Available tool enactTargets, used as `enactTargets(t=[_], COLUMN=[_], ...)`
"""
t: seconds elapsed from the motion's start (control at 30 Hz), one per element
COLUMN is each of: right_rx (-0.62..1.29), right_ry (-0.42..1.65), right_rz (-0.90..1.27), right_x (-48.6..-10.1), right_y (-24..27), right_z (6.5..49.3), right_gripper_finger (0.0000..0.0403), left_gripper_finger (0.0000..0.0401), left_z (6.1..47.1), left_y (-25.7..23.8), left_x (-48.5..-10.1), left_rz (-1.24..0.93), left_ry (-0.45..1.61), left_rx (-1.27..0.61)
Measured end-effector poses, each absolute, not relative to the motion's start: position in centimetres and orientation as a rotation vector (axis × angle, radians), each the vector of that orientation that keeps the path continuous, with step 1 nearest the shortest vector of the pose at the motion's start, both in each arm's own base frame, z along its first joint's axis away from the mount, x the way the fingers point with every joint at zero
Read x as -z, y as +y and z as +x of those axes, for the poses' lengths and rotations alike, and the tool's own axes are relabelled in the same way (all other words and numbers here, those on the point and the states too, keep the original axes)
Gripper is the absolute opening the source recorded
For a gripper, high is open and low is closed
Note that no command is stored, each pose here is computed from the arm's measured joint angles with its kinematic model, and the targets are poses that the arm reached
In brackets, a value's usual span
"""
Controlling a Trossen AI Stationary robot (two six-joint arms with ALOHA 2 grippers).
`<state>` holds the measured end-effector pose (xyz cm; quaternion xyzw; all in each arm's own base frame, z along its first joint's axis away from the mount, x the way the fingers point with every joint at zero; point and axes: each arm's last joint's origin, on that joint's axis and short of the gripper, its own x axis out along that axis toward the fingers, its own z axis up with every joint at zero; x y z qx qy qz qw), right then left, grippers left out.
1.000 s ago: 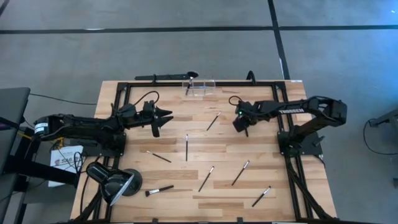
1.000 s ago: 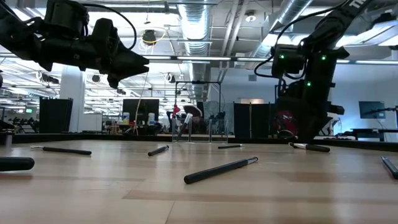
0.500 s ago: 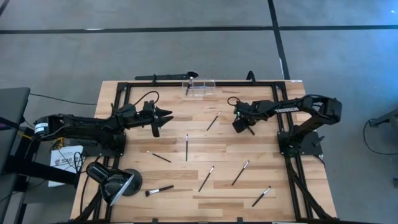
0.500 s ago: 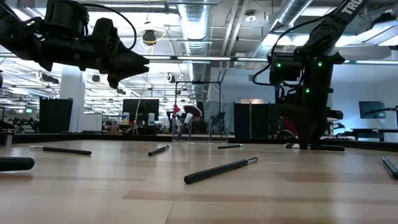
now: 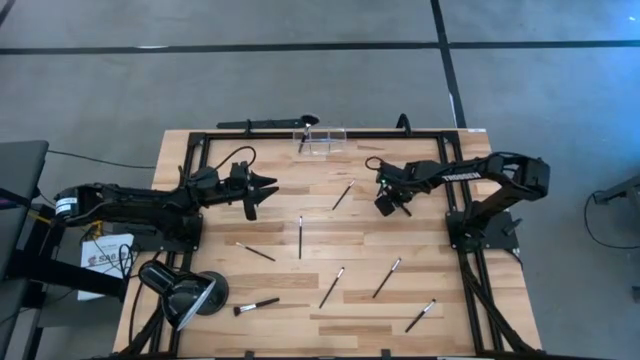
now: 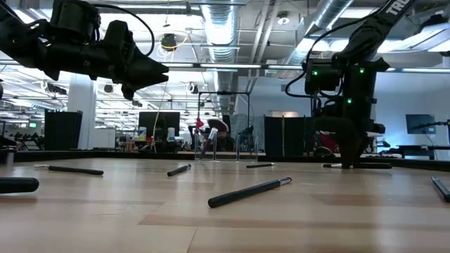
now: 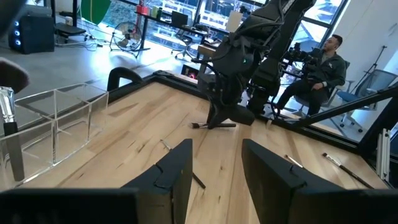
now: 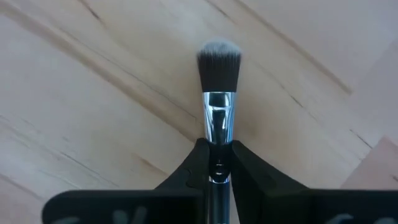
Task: Sort items
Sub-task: Put the blush brush into the left section of the transparent organizer
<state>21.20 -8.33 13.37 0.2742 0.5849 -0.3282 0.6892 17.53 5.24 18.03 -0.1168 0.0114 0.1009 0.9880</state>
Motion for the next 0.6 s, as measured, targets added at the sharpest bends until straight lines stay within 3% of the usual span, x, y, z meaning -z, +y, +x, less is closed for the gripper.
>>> enactTargets(t=[0.27,0.6], right_rx=[0.586,0.292], right_ry=[1.186,0.573], right_rz=[0.517,0.273], right_x=[-17.2,-22.9], right_y=[-7.8,-6.1], right_z=[25.0,31.5], right_gripper_finger=[0.0039,0.0042], left_gripper_finger=[0.0135,0.0135], left_z=[17.5,17.6], left_y=[5.2,5.1], left_x=[-18.0,-18.0], left_rz=[-0.234,-0.261], left_ry=[0.023,0.02], left_rx=[-0.203,-0.182])
